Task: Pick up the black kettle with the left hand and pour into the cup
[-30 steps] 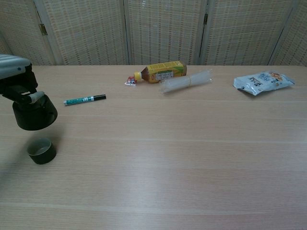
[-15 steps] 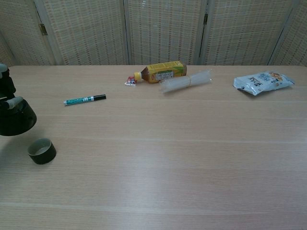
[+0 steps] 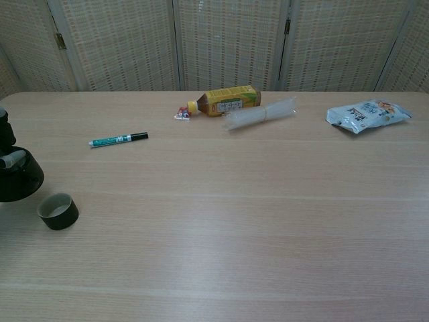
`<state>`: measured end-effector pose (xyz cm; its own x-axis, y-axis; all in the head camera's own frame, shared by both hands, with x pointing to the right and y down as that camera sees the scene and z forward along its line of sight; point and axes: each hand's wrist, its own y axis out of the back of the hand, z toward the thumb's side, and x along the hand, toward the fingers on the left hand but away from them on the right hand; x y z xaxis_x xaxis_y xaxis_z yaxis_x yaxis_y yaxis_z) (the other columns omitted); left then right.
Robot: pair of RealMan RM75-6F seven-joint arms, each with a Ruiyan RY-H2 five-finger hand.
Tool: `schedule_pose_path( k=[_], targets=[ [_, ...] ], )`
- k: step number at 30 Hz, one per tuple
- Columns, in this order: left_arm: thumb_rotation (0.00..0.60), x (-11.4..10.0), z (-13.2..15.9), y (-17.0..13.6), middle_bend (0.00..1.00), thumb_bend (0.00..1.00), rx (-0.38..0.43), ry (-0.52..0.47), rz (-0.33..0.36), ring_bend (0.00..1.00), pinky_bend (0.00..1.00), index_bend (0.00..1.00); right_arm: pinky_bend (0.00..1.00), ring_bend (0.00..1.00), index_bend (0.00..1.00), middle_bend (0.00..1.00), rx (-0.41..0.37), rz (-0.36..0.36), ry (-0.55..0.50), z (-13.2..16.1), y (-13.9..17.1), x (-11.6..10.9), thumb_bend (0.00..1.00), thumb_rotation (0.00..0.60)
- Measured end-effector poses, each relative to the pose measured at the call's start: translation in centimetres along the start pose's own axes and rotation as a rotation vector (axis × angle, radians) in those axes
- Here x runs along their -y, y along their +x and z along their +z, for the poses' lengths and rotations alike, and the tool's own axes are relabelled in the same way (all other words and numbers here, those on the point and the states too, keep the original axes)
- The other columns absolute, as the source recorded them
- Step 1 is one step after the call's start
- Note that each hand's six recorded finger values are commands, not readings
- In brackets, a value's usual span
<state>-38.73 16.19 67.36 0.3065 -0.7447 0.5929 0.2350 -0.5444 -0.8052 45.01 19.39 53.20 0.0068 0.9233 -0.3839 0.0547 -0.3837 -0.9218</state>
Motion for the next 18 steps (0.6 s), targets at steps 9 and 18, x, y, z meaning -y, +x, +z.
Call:
schedule_pose_path(
  k=[9, 18],
  targets=[
    [0.466, 0.3, 0.6, -0.5, 1.0, 0.55, 0.002, 0.075, 0.019, 0.92, 0.52, 1.0, 0.19, 0.28, 0.06, 0.26, 0.003, 0.001, -0.002, -0.1, 0.2, 0.1, 0.39, 0.6],
    [0.468, 0.6, 1.6, -1.0, 1.0, 0.56, -0.004, 0.157, 0.039, 0.92, 0.52, 1.0, 0.19, 0.28, 0.06, 0.26, 0.006, -0.001, -0.001, -0.2, 0.3, 0.0, 0.39, 0.6]
  ],
)
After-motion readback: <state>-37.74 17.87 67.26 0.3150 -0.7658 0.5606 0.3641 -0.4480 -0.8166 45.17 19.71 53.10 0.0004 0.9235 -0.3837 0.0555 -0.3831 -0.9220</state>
